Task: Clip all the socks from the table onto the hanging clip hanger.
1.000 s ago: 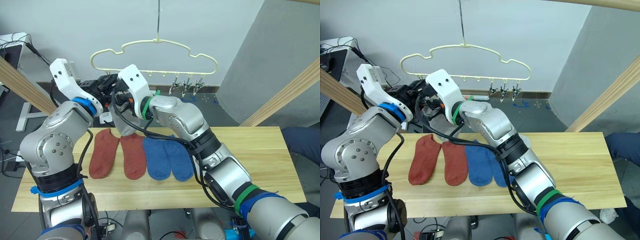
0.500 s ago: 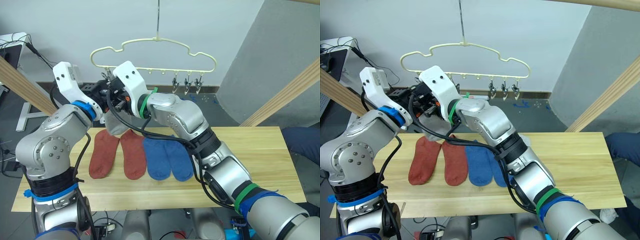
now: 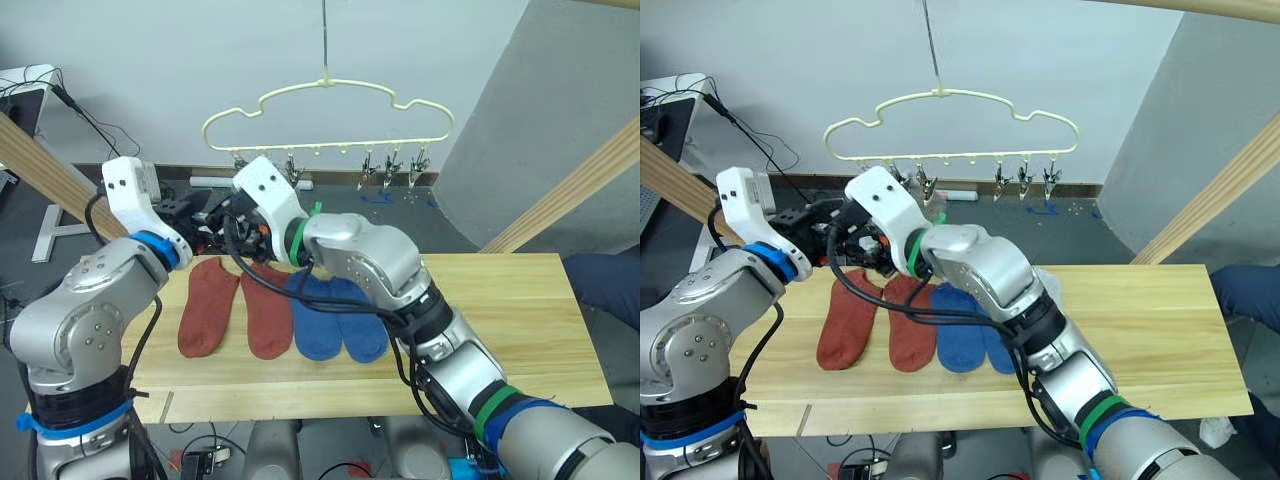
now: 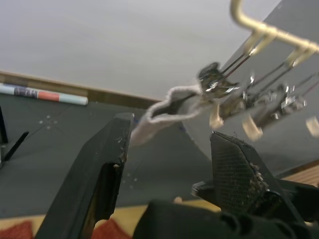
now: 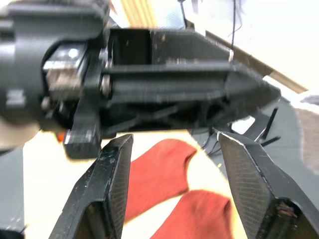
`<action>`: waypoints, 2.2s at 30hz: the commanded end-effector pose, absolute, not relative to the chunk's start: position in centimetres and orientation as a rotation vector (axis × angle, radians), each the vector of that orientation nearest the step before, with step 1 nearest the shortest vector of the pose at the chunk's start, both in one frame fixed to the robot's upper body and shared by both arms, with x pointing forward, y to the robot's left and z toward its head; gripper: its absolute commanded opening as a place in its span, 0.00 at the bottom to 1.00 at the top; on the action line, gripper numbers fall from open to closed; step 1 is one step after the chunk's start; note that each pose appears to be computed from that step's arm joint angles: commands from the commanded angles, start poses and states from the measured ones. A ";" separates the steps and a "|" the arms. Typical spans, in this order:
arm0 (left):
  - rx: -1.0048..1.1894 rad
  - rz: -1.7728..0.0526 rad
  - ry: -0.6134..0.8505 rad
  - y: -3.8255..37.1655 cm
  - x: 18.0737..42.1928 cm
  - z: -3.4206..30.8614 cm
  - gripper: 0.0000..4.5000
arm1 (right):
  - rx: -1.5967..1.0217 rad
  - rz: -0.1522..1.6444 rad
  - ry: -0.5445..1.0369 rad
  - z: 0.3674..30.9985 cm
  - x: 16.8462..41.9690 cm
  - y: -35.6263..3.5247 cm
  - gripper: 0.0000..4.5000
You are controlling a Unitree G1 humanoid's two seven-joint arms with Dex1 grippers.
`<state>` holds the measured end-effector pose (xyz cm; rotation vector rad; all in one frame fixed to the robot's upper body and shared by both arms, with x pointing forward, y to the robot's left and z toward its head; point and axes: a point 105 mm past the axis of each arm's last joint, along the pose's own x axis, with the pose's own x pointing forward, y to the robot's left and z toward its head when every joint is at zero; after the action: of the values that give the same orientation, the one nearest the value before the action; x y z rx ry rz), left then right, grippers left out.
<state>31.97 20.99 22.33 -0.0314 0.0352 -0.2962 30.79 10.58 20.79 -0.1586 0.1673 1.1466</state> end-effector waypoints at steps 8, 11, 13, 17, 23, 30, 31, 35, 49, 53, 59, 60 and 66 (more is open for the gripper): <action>0.094 -0.309 -0.074 21.2 30.1 24.7 0.62 | -0.191 1.157 0.089 22.2 29.2 4.1 0.63; 0.106 -0.326 -0.110 20.6 29.8 25.0 0.62 | -0.168 1.156 0.029 23.0 28.7 2.2 0.63; 0.129 -0.345 -0.134 20.2 29.4 25.3 0.62 | -0.137 1.161 0.001 23.7 28.1 0.2 0.63; 0.163 -0.370 -0.156 19.7 28.9 25.1 0.62 | -0.112 1.192 -0.035 24.3 26.8 -3.2 0.63; 0.163 -0.367 -0.182 19.6 28.5 24.6 0.62 | -0.111 1.201 -0.064 24.8 25.7 -6.6 0.63; 0.175 -0.379 -0.203 18.7 27.9 23.6 0.62 | -0.116 1.242 -0.016 25.1 24.5 -9.1 0.63; 0.175 -0.386 -0.210 18.4 27.7 23.5 0.62 | -0.103 1.257 0.004 25.2 24.2 -9.5 0.67; 0.168 -0.384 -0.228 18.0 27.6 23.2 0.62 | -0.091 1.280 0.039 25.5 23.6 -10.2 0.92; 0.221 -0.331 -0.315 15.8 27.9 21.4 0.62 | -0.152 1.239 0.029 25.9 23.2 -10.4 0.99; 0.211 -0.331 -0.319 15.5 28.1 21.3 0.62 | -0.160 1.231 0.044 26.0 23.1 -10.6 0.99; 0.160 -0.319 -0.331 15.0 28.9 21.8 0.62 | -0.163 1.219 0.055 25.9 23.1 -10.6 0.99; 0.150 -0.316 -0.331 15.1 29.0 21.9 0.62 | -0.162 1.218 0.056 25.9 23.1 -10.5 0.99; 0.095 -0.271 -0.305 15.7 30.0 21.9 0.62 | -0.157 1.206 0.059 25.8 22.9 -10.4 0.99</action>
<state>30.16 15.49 20.91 0.0999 -0.2685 -0.2836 23.64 -10.64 25.12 -0.1260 0.1019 1.1959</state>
